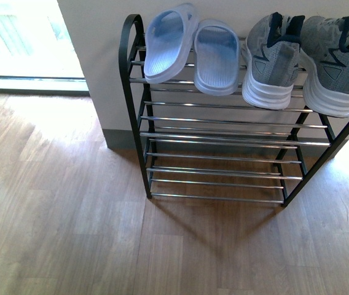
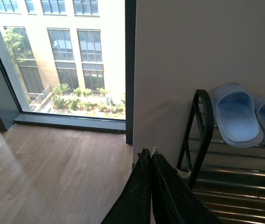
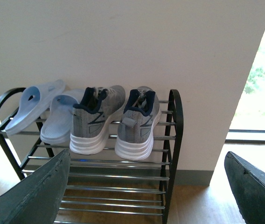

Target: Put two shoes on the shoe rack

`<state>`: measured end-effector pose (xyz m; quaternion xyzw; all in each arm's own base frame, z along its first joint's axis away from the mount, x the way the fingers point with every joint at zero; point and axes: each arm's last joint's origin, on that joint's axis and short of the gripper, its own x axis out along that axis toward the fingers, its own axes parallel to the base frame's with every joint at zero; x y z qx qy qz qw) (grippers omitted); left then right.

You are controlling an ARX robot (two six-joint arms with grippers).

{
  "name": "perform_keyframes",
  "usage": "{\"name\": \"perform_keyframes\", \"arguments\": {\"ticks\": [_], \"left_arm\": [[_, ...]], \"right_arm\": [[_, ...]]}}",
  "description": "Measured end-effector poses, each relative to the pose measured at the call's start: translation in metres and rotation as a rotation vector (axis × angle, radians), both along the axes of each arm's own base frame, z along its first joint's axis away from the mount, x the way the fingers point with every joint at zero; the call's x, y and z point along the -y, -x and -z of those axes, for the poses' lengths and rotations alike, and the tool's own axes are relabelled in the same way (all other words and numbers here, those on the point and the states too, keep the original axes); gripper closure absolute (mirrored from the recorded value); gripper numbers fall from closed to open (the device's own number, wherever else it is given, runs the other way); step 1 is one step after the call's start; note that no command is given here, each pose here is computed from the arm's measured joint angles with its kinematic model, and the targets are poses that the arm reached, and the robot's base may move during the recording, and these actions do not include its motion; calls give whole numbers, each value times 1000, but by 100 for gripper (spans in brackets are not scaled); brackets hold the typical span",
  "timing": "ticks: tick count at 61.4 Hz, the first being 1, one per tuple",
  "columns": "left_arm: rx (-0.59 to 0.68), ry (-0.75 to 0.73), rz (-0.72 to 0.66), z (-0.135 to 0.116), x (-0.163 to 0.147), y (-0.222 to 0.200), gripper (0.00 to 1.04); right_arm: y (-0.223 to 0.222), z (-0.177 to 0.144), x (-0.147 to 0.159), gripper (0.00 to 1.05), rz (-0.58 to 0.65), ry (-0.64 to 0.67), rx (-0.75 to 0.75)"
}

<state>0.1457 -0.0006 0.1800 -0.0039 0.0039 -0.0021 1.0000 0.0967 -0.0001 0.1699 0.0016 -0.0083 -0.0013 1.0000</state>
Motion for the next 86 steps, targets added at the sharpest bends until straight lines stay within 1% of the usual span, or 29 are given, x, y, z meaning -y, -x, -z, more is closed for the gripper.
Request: {"name": "perform_keyframes", "arguments": {"ticks": [13,18,41,68,73,77,86], "left_arm": [[3,0,0,4,0,11,103],[14,0,0,11,0,14,103],[24,0,0,8,0,29,103],[24,0,0,9,0,38,103],[-11,0,0,13,0,45,103],[10,0,0,12,0,48,103],[6,0,-2,13,0,48,103]], "right_arm": [[0,0,0,9,0,0,0],[0,0,0,9,0,0,0],[0,0,0,9,0,0,0],[0,0,0,9,0,0,0],[0,0,0,9,0,0,0],[0,0,0,9,0,0,0],[0,0,0,9,-2,0,-1]]}}
